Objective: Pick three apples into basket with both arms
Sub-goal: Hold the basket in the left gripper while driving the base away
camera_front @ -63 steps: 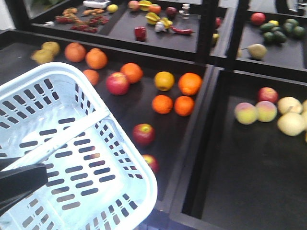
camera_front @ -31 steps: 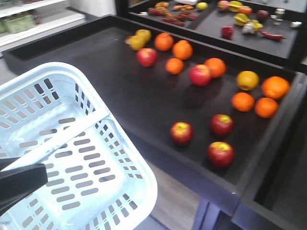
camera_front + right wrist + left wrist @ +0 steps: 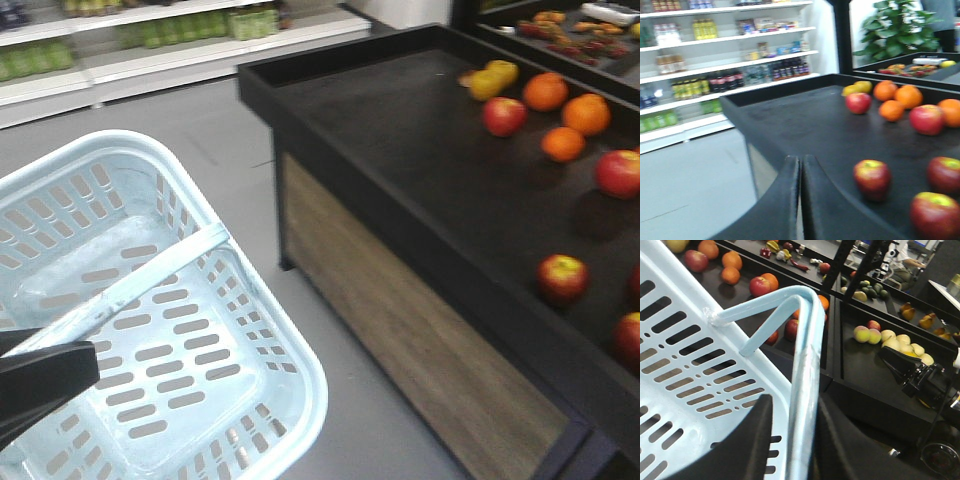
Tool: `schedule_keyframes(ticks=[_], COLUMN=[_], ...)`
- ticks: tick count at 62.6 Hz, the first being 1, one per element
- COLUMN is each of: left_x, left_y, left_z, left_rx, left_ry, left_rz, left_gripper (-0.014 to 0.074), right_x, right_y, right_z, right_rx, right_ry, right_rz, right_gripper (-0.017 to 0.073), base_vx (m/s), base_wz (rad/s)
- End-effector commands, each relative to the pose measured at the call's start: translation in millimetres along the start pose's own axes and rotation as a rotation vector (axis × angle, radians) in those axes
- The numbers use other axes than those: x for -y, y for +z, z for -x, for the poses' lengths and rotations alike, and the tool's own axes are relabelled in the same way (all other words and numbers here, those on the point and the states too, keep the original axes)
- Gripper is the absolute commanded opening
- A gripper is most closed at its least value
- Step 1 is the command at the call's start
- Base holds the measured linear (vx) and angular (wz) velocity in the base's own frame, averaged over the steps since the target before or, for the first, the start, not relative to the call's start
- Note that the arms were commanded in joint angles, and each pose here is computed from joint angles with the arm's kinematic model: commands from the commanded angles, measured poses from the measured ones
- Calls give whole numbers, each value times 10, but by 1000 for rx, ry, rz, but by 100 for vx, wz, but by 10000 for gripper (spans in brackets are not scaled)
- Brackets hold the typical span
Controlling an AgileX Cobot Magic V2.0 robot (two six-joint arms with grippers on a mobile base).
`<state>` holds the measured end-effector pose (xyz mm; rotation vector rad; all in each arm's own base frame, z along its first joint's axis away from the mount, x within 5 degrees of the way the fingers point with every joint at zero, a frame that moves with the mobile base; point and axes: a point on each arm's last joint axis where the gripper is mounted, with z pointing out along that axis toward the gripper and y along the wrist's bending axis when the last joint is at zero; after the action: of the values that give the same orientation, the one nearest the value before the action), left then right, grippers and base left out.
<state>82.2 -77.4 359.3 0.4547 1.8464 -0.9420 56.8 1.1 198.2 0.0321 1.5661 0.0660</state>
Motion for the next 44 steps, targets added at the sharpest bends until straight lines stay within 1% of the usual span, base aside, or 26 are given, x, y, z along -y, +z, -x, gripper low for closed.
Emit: schedule_keyframes(ticks=[1, 27, 44], left_x=[48, 48, 49], left_y=[-35, -35, -35], left_z=[126, 126, 125], left_rx=[85, 85, 85], left_ry=[-15, -15, -15], left_rz=[-11, -11, -12], left_gripper=[-6, -6, -6], right_x=[-2, -2, -2], right_y=[-6, -6, -6], right_z=[32, 32, 32], right_rx=[74, 74, 74], right_ry=[-10, -10, -10], right_rz=[3, 3, 3], right_gripper=[-5, -5, -5], base_vx=[-17, -16, -12], base_wz=[67, 61, 47])
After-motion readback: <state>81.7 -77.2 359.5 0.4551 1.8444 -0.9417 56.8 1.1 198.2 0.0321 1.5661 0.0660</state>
